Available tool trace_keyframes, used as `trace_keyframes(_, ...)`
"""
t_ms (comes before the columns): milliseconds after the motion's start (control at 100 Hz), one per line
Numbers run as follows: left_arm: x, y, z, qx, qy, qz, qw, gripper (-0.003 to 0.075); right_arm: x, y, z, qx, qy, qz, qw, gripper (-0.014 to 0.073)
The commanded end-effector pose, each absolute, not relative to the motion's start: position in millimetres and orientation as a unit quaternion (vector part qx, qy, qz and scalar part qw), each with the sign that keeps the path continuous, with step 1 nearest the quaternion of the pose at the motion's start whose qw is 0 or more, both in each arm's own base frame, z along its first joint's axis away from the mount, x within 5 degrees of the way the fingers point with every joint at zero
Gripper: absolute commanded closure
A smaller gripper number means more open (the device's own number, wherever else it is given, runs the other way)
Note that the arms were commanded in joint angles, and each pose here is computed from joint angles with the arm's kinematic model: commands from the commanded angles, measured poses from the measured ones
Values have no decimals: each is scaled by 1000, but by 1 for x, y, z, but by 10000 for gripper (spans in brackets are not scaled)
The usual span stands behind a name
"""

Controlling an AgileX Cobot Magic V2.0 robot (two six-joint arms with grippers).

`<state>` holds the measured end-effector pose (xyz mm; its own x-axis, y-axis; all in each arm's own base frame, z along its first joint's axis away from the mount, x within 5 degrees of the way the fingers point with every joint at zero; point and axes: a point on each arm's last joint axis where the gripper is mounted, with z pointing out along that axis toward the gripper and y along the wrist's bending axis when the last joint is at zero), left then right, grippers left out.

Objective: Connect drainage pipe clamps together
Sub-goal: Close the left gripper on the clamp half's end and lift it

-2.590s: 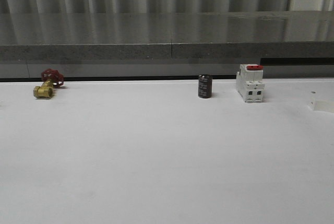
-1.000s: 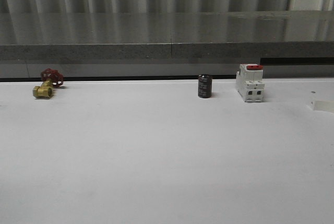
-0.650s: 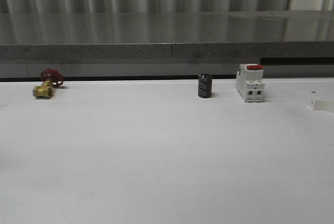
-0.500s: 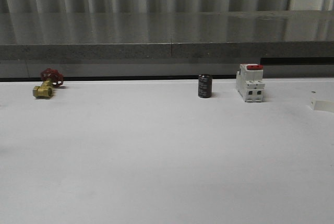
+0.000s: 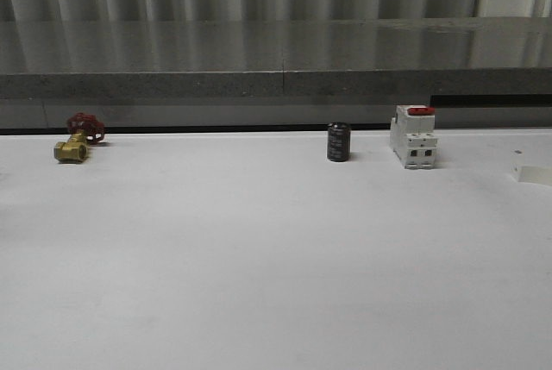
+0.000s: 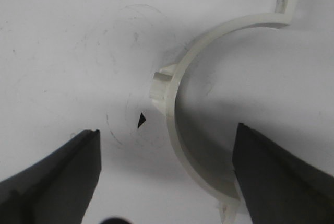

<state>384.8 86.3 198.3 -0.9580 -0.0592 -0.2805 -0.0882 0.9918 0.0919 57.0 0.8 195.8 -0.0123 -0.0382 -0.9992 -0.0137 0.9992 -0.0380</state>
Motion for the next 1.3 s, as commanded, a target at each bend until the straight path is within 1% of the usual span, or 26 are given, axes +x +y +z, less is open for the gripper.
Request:
trace_keyframes(0, 394, 89, 216, -32, 982, 57, 177, 209, 54, 0, 212, -17, 665, -15, 747, 659)
trace_keyframes(210, 410, 93, 199, -31, 984, 56, 166, 209, 54, 0, 212, -17, 665, -15, 747, 659)
trace_keyframes(320, 417, 94, 195, -31, 984, 56, 167, 209, 54, 0, 212, -17, 665, -15, 747, 659)
trace_keyframes(570, 423, 94, 180, -31, 986, 48, 155, 209, 54, 0, 212, -17, 665, -15, 747, 659)
trace_keyframes(680, 423, 94, 179, -27, 986, 49, 156, 211, 54, 0, 212, -17, 665, -15, 747, 659)
trace_keyframes(730, 424, 94, 179, -27, 985, 50, 161, 237, 54, 0, 212, -17, 665, -15, 747, 659)
trace_keyframes(780, 425, 92, 180, -25, 985, 49, 162, 288, 54, 0, 212, -17, 665, -15, 747, 659)
trace_keyframes(900, 426, 90, 180, -22, 985, 49, 164, 466, 54, 0, 212, -17, 665, -15, 747, 659)
trace_keyframes(950, 426, 89, 180, -21, 985, 49, 164, 526, 54, 0, 212, -17, 665, -15, 747, 659)
trace_keyframes(1000, 426, 89, 180, -21, 985, 49, 165, 568, 54, 0, 212, -17, 665, -15, 747, 659)
trace_keyframes(1070, 426, 89, 184, -21, 984, 50, 169, 598, 54, 0, 212, -17, 665, -15, 747, 659)
trace_keyframes(1180, 424, 88, 195, -21, 982, 52, 180, 599, 54, 0, 212, -17, 665, -15, 747, 659)
trace_keyframes(1290, 420, 79, 212, -11, 980, 52, 191, 599, 54, 0, 212, -17, 665, -15, 747, 659)
